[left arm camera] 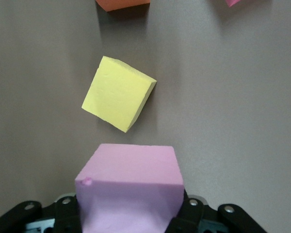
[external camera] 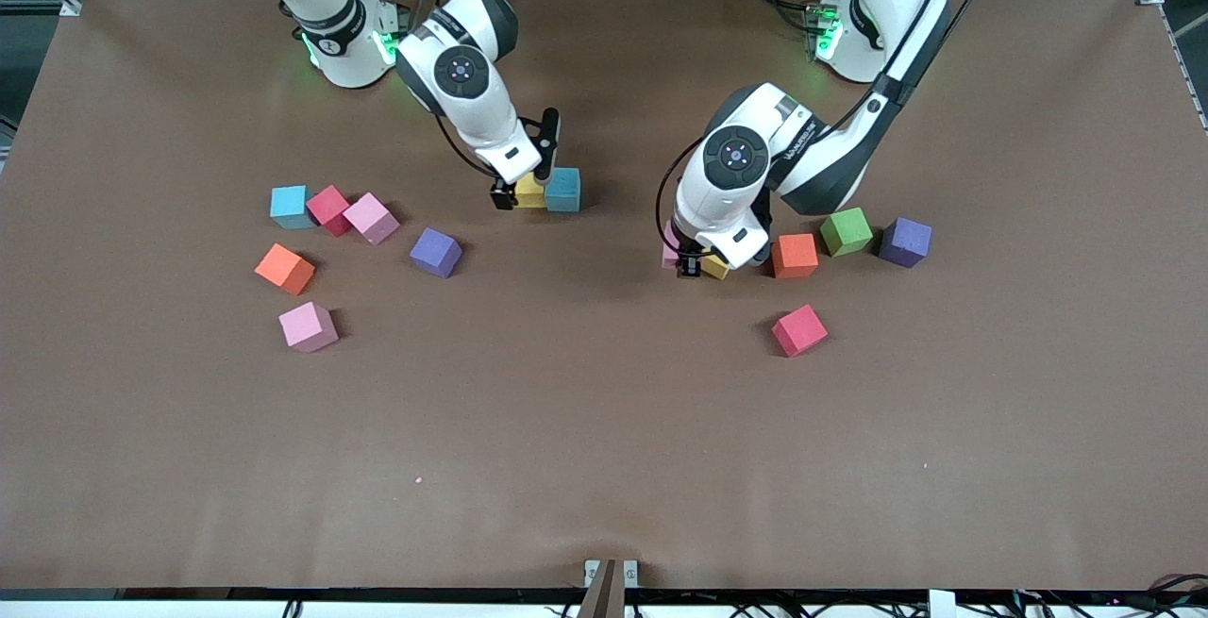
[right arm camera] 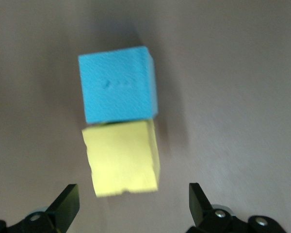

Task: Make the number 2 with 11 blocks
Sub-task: 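Grasp the purple cube with the right gripper while the left gripper carries pink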

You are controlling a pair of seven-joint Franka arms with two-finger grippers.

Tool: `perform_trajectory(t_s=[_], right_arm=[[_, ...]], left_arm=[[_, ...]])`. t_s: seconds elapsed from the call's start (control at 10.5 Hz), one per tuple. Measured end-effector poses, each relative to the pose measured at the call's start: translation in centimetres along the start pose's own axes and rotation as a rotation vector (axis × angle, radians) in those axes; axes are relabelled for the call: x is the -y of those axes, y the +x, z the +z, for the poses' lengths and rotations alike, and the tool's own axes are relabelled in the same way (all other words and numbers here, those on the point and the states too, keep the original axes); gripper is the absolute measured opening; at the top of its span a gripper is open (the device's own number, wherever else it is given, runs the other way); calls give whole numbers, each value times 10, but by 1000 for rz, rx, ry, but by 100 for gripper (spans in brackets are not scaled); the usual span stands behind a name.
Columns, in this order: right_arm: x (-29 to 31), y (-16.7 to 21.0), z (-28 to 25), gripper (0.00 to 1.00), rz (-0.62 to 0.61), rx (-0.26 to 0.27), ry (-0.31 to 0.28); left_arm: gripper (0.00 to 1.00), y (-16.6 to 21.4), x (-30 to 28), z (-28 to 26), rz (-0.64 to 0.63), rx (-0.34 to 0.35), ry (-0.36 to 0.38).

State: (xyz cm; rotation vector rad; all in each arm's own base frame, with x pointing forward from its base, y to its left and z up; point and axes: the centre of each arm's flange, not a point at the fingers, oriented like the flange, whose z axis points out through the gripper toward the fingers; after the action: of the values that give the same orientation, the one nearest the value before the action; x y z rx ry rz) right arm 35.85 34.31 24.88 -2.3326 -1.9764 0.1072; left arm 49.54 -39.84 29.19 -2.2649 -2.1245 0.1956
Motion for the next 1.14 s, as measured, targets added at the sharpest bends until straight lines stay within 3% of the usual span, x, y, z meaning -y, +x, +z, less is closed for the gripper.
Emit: perform_trajectory(t_s=[0.19, 0.38, 0.67, 1.14], right_arm=[[-36, -32, -20, 100, 102, 12, 8], [-81, -77, -32, 100, 222, -8, 0], [-103, -95, -51, 100, 271, -39, -44], [-118, -114, -53, 100, 302, -42, -68]], left_arm=[[64, 5, -2, 5, -7, -4, 8], [64, 5, -2, 9, -8, -5, 13], [64, -5, 5, 11, 7, -5, 14], [64, -90, 80, 45, 0, -32, 46]])
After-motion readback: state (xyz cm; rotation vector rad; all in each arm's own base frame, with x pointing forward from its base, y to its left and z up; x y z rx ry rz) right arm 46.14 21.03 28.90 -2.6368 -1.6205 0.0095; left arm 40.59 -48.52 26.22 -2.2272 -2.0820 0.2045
